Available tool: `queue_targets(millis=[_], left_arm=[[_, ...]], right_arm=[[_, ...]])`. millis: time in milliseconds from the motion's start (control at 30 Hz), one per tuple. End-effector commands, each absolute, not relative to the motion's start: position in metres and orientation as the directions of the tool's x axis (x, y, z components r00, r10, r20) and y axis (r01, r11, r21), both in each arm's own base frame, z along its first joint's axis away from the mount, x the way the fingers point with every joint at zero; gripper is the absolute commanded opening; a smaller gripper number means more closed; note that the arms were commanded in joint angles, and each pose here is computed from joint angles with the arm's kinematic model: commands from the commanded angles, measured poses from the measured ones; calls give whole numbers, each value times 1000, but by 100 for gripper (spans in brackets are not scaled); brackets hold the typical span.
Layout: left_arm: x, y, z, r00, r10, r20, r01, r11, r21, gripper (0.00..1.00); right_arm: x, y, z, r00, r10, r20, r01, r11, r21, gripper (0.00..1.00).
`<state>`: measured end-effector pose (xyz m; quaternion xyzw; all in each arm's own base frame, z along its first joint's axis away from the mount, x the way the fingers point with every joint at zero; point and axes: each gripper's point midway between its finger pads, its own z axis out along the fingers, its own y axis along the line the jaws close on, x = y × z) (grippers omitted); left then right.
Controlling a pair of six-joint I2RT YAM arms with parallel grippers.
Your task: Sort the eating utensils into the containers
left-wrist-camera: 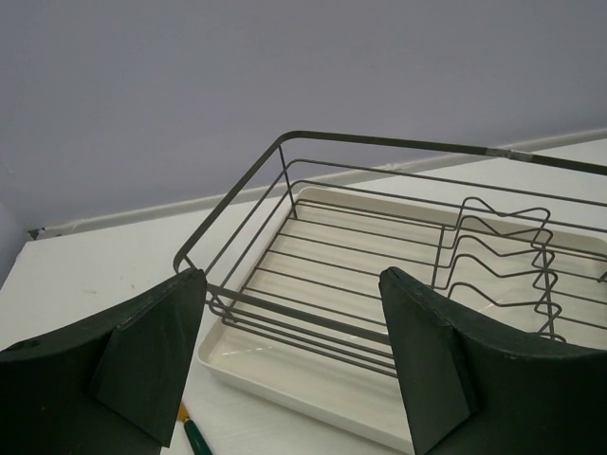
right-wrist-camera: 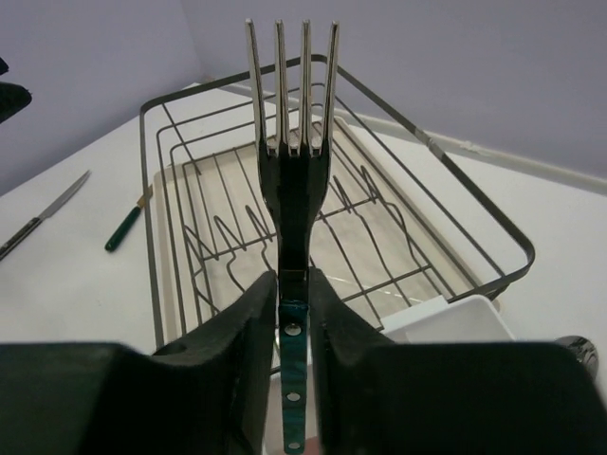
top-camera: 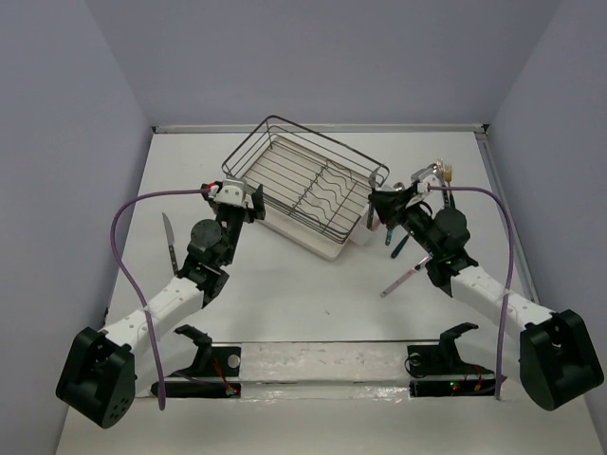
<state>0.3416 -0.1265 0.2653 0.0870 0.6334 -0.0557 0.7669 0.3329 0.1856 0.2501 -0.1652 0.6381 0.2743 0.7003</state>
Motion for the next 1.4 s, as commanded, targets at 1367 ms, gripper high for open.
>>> queue_targets(millis=[1367], left_arm=[[339, -77, 254, 192, -13, -981, 60, 998, -2, 86]], right_arm=[[506, -123, 166, -647, 380, -661, 362, 916, 173, 44]])
